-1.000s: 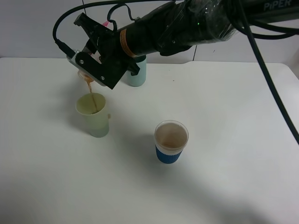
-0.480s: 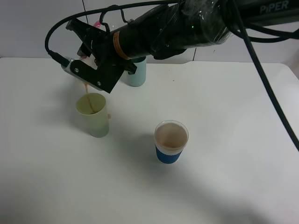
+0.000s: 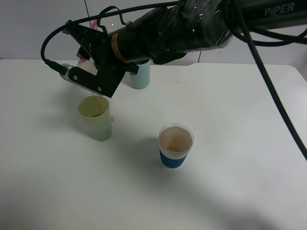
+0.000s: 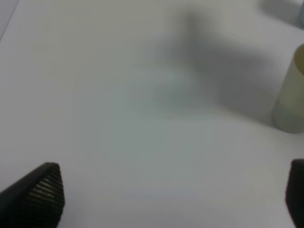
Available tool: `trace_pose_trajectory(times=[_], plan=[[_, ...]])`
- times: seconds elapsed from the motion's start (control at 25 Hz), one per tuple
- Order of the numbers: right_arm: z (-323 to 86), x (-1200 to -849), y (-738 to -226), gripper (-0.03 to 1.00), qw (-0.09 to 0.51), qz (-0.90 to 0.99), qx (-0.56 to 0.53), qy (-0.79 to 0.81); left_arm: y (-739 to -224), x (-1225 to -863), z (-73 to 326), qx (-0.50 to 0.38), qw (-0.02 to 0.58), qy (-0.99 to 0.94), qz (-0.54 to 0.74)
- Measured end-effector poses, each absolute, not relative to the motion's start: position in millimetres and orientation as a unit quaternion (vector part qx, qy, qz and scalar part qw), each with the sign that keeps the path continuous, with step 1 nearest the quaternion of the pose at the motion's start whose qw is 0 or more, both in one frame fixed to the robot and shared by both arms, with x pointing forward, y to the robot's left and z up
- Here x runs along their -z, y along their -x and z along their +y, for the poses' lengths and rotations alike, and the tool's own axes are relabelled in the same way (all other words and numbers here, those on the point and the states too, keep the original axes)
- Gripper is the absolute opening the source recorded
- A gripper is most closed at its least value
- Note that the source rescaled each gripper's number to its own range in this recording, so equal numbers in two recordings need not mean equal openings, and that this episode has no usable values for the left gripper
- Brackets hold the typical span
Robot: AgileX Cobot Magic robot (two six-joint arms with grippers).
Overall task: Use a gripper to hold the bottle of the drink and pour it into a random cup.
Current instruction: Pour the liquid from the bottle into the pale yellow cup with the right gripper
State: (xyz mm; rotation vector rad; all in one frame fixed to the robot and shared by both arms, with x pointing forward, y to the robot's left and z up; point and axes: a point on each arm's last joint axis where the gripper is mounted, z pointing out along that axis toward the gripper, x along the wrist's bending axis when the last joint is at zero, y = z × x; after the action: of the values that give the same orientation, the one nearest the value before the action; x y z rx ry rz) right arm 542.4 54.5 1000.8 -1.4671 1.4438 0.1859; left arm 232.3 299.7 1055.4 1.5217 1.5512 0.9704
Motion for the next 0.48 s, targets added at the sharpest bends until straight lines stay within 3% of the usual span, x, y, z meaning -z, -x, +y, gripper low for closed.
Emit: trace_pose_trajectory(times=[0.24, 0.48], plan=[[55.8, -1000.8, -541.0, 0.03, 0.511, 0.606, -0.084, 0.604, -232.3, -1055.4, 299.7, -0.379, 0.372, -0.594, 0.605], [55.8, -1000.9, -541.0, 0.03, 0.494, 0.687, -0.157, 0.509, -232.3, -1055.4, 299.7, -0.379, 0.372, -0.594, 0.605]])
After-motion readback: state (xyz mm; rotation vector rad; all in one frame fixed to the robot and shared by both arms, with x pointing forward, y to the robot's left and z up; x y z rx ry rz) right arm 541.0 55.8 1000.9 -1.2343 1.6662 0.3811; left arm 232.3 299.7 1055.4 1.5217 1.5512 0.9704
